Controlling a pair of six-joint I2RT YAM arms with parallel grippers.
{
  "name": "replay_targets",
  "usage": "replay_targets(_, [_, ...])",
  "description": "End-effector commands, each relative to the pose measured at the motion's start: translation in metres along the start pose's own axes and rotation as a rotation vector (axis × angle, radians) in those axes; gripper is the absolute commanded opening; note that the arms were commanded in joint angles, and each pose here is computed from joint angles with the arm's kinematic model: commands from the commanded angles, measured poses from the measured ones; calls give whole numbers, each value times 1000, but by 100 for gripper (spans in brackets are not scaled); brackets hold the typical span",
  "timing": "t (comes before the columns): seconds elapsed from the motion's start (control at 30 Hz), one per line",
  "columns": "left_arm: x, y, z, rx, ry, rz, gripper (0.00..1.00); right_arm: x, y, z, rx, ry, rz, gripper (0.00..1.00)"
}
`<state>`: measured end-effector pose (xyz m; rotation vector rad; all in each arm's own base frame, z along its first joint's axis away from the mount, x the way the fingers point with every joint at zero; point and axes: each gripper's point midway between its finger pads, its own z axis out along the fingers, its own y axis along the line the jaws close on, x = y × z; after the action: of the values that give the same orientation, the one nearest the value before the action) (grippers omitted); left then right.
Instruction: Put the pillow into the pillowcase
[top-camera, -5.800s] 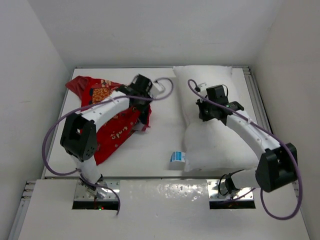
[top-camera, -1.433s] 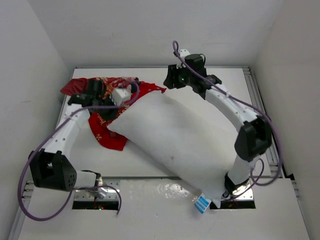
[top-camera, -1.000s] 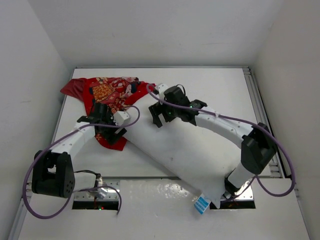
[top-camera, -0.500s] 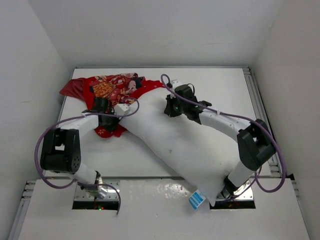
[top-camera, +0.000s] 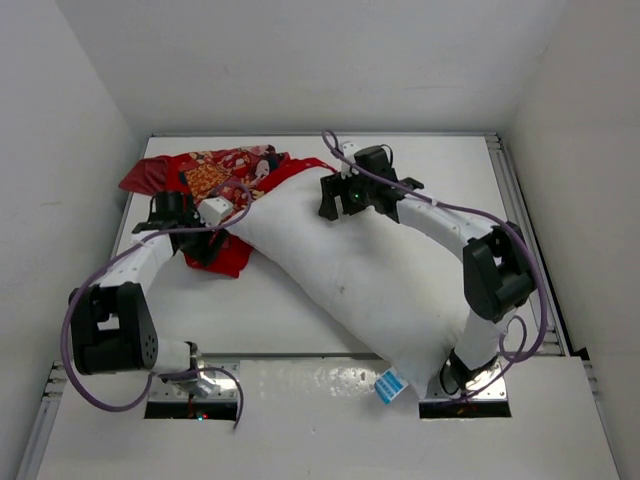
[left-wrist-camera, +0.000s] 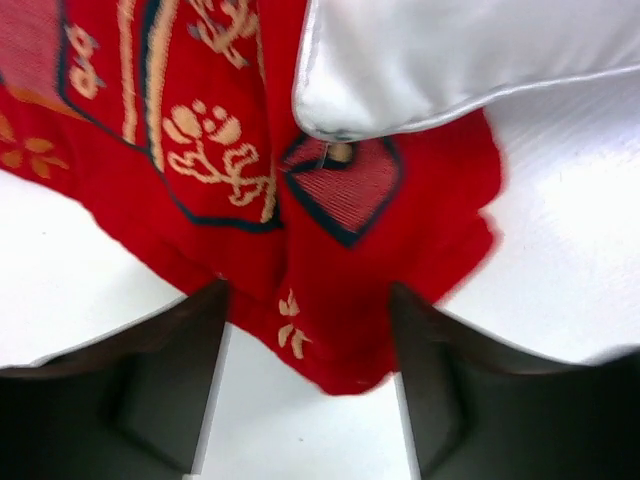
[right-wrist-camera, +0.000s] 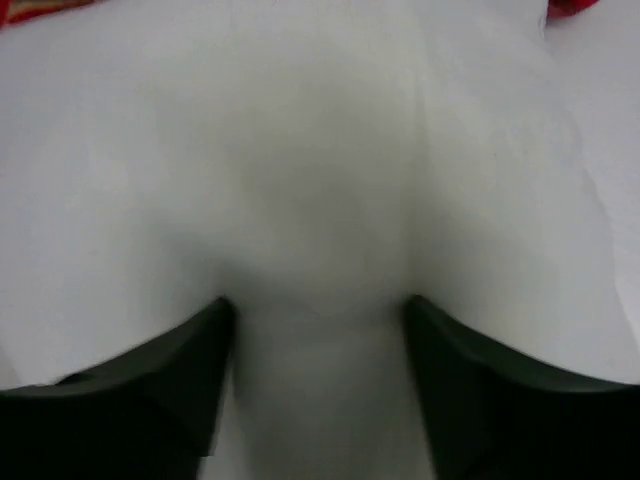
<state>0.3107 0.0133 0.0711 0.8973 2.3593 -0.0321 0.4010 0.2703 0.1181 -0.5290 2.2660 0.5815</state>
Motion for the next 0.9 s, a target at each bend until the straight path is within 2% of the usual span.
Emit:
replay_targets(0.0, [-21, 0, -5, -3, -35, 8, 66, 8, 1, -8, 38, 53, -94, 84])
replay_targets(0.1, [-47, -27, -13, 48, -91, 116, 64, -10, 18, -22, 38, -31, -90, 90])
replay_targets(0.17, [-48, -54, -11, 123, -71, 175, 28, -20, 23, -28, 54, -85, -55, 85])
replay_targets(0.2, [-40, -67, -7, 157, -46, 195, 1, -27, 28, -35, 60, -119, -36, 74])
replay_targets(0.27, [-32, -88, 0, 192, -4, 246, 0, -31, 35, -39, 51, -153, -27, 60])
replay_targets(0.3, [-27, -101, 3, 216, 11, 278, 0, -34, 35, -43, 66, -172, -11, 46])
replay_targets(0.4, [-30, -121, 6, 235, 9, 331, 0, -35, 35, -46, 90, -181, 18, 32])
replay_targets(0.43, [-30, -121, 8, 212, 21, 340, 1, -33, 34, -46, 99, -176, 25, 32])
replay_targets(0.47, [-29, -125, 13, 202, 30, 354, 13, -32, 33, -45, 104, -173, 31, 32])
replay_targets(0.53, [-32, -121, 24, 116, 61, 387, 22, -30, 32, -44, 113, -166, 40, 32])
replay_targets(0.57, [-31, -118, 28, 81, 73, 389, 33, -29, 32, -44, 114, -162, 44, 33])
replay_targets(0.63, [-34, -101, 35, -45, 104, 366, 43, -26, 32, -44, 117, -154, 56, 33])
replay_targets(0.77, [-31, -87, 45, -128, 127, 306, 51, -24, 33, -48, 115, -157, 58, 34])
replay_targets(0.87, [-21, -93, 55, -114, 162, 314, 50, -23, 32, -49, 118, -153, 53, 35])
